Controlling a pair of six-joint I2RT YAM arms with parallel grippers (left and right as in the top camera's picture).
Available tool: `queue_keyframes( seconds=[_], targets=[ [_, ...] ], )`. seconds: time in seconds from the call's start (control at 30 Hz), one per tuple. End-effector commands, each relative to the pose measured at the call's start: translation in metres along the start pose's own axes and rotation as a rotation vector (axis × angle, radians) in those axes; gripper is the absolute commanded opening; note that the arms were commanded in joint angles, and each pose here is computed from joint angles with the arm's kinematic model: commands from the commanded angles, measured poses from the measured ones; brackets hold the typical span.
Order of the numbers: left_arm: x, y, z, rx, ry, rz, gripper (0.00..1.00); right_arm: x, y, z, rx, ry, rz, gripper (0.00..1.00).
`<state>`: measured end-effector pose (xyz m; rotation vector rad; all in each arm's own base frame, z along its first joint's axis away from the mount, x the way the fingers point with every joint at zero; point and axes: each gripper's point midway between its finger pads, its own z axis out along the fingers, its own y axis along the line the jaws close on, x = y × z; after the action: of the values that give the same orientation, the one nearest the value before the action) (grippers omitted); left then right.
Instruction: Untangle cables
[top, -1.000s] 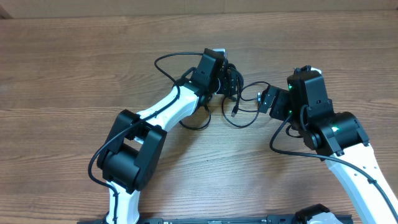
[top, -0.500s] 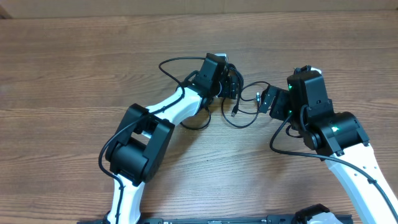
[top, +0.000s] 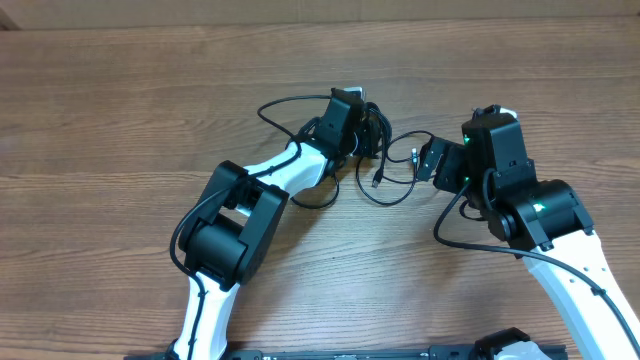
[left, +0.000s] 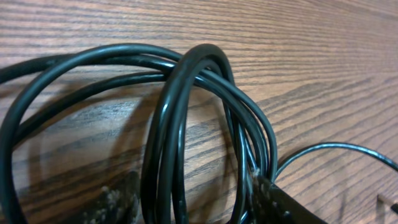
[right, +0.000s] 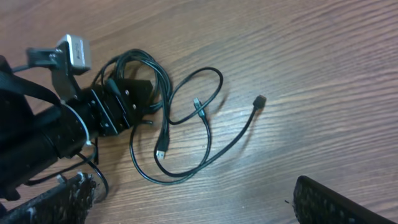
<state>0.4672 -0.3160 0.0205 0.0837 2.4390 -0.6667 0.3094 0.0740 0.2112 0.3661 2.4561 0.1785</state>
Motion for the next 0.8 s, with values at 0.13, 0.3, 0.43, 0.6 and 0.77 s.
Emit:
queue_keyframes(
  seconds=[0.13, 0.3, 0.43, 0.6, 0.77],
  targets=[
    [-0.003, -0.005, 0.006, 0.011, -0.019, -0.016, 0.56, -0.009, 0.009, -0.006, -0.042, -0.020, 0.003, 1.00],
    [-0.004, -0.002, 0.014, 0.008, -0.044, -0.025, 0.54, -0.008, 0.009, -0.006, -0.046, -0.018, 0.003, 1.00],
    [0.001, 0.000, 0.019, 0.014, -0.036, -0.068, 0.40, -0.006, 0.012, -0.006, -0.065, -0.005, 0.002, 1.00],
    [0.004, -0.001, 0.019, 0.024, -0.018, -0.056, 0.04, -0.005, 0.012, -0.006, -0.061, 0.000, 0.001, 1.00],
    [0.009, -0.006, 0.009, 0.064, 0.047, -0.050, 0.04, -0.001, 0.009, -0.006, -0.051, 0.017, -0.003, 1.00]
  ],
)
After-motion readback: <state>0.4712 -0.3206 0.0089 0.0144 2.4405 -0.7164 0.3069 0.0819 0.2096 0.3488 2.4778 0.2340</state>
